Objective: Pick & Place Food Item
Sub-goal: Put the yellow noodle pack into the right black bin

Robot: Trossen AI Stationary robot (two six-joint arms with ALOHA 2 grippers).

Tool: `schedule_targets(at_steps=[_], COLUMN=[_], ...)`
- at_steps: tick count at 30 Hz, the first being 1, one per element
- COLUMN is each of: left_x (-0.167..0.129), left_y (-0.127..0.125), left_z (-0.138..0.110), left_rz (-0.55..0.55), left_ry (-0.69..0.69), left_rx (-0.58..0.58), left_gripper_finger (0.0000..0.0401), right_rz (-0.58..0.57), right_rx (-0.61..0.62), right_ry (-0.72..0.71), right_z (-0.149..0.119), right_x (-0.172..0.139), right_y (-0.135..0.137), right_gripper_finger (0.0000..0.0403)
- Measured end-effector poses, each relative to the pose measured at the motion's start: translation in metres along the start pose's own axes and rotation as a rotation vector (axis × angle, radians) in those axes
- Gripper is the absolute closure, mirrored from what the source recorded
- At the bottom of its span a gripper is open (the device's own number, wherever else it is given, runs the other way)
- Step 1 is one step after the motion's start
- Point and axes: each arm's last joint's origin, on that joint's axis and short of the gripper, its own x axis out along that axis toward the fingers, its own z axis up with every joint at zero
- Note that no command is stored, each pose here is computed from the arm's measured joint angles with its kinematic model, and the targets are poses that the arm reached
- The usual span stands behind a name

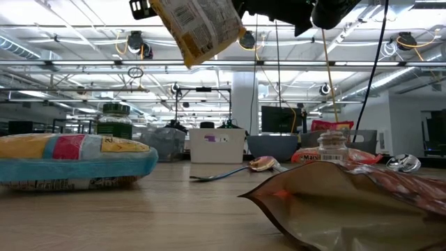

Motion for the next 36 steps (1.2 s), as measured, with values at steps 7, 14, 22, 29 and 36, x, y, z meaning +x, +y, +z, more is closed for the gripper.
schedule_targets(at_steps=[7, 14, 22, 29, 36], left_x=[0.0, 0.0, 0.0, 0.0, 0.004], left_y=[0.0, 0.0, -0.002, -0.004, -0.008], left_z=[0.0, 0.0, 0.004, 0.005, 0.006], left_rz=[0.001, 0.0, -0.053, -0.117, -0.178], left_ry=[0.002, 0.0, -0.031, -0.036, -0.011], left_rx=[0.006, 0.006, 0.022, 0.022, 0.017], left_gripper_finger=[0.04, 0.04, 0.04, 0.0401, 0.0401], right_rz=[0.018, 0.004, 0.005, 0.0, -0.001], right_rx=[0.006, 0.013, -0.02, -0.091, -0.225], right_ry=[0.02, 0.03, 0.122, 0.178, 0.316], right_z=[-0.001, -0.002, -0.01, -0.016, -0.008], right_x=[0.0, -0.001, -0.002, -0.002, 0.01], right_y=[0.0, -0.002, -0.005, -0.007, 0.004], right_gripper_finger=[0.0316, 0.0257, 0.0217, 0.0195, 0.0188])
